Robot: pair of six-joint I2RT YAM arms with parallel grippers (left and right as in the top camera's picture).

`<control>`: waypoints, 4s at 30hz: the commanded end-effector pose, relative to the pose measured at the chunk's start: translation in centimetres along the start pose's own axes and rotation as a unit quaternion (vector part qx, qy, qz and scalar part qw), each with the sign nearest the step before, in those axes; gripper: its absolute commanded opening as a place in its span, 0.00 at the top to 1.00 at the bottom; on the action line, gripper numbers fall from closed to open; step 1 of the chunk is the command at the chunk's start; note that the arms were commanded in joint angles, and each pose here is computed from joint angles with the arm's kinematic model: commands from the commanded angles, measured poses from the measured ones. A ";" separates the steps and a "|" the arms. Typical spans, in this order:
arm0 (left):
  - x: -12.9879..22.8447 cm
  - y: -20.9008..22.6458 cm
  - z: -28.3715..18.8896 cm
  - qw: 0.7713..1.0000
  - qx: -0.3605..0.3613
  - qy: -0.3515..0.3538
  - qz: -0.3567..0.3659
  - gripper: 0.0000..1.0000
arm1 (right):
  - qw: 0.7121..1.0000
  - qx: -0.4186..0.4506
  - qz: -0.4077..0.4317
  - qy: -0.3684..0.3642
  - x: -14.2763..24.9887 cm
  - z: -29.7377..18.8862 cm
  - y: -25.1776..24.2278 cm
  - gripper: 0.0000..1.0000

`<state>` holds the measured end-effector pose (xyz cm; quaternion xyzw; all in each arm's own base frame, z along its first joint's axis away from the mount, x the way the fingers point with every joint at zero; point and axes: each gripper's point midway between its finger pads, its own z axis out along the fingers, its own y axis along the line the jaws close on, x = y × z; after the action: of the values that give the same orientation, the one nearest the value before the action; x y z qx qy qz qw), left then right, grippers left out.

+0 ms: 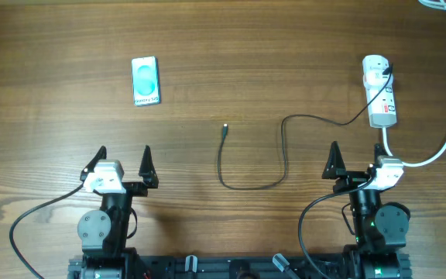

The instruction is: Plug charger to phone and switch on socket

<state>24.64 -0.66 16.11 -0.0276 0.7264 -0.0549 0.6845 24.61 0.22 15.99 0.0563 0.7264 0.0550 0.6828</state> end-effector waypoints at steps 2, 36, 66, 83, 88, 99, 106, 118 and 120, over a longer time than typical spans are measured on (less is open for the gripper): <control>0.3 0.6 0.0 0.994 -0.023 0.003 -0.110 0.00 | 0.997 -0.075 -0.014 -0.013 -0.8 -0.1 2.8 0.00; 0.3 0.6 0.0 0.994 -0.023 0.003 -0.110 0.00 | 0.997 -0.075 -0.014 -0.013 -0.8 -0.1 2.8 0.00; -1.6 1.9 -0.2 0.991 -0.057 -0.041 -0.111 0.00 | 0.997 -0.075 -0.014 -0.013 -0.8 -0.1 2.8 0.00; -26.6 -4.9 -6.9 0.994 0.052 -0.047 -0.089 0.00 | 0.997 -0.075 -0.014 -0.013 -0.8 -0.1 2.8 0.00; -31.5 -5.3 -2.8 0.994 0.027 0.074 -0.073 0.00 | 0.997 -0.075 -0.014 -0.013 -0.8 -0.1 2.8 0.00; -25.8 -4.3 10.5 0.942 -0.018 0.327 -0.077 0.00 | 0.997 -0.075 -0.014 -0.013 -0.8 -0.1 2.8 0.00; -17.3 -3.4 17.1 0.896 -0.031 0.435 -0.086 0.00 | 0.997 -0.075 -0.014 -0.013 -0.8 -0.1 2.8 0.00; -8.1 -2.3 20.4 0.835 -0.053 0.540 -0.090 0.52 | 0.997 -0.075 -0.014 -0.013 -0.8 -0.1 2.8 0.00; -7.6 -2.2 20.4 0.831 -0.055 0.545 -0.093 0.60 | 0.997 -0.075 -0.014 -0.013 -0.8 -0.1 2.8 0.00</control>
<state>45.27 -2.43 22.86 -0.1020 0.9774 -0.0767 0.1685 24.63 2.60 17.18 0.0071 0.7124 0.0998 0.6946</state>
